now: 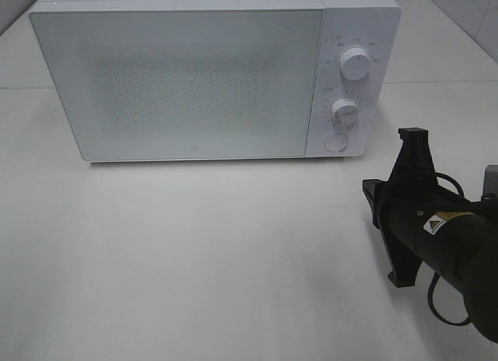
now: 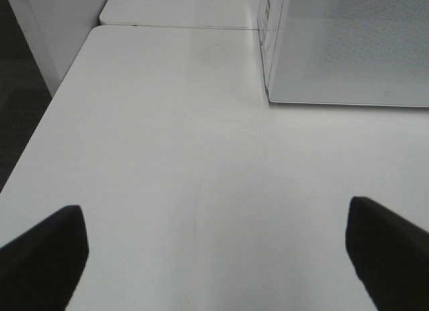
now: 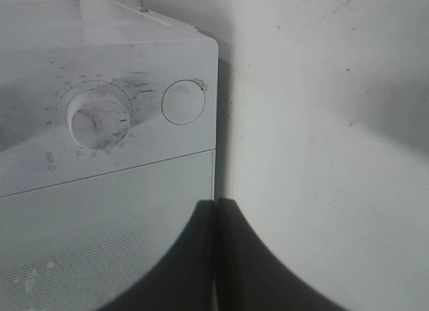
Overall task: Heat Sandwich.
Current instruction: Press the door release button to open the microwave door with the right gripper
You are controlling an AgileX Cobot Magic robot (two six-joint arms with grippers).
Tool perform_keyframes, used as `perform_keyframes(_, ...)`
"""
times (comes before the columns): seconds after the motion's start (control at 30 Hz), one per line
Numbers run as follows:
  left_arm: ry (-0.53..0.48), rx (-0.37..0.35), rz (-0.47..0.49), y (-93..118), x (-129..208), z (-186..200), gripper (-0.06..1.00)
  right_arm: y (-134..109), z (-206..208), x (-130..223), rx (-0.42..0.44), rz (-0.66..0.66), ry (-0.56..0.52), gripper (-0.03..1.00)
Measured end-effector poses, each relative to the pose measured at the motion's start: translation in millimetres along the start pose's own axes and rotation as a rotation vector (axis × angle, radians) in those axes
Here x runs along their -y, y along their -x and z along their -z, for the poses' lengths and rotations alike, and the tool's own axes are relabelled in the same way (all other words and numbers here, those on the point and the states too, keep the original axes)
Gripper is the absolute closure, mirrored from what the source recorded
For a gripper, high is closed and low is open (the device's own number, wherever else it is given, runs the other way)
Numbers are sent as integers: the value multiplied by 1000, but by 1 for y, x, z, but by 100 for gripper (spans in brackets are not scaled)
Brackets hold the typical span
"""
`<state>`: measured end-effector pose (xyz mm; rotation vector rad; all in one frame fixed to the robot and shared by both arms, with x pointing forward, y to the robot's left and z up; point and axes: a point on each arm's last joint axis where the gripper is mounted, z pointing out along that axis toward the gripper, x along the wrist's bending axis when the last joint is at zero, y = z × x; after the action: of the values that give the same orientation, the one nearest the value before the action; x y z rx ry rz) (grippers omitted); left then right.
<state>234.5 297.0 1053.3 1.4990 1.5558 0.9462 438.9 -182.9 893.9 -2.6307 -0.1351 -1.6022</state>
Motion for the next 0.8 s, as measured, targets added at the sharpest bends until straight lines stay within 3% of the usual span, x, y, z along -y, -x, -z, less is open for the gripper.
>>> perform_keyframes(0.8,0,0,0,0,0,0,-3,-10,-61,16,22,-11,4,95)
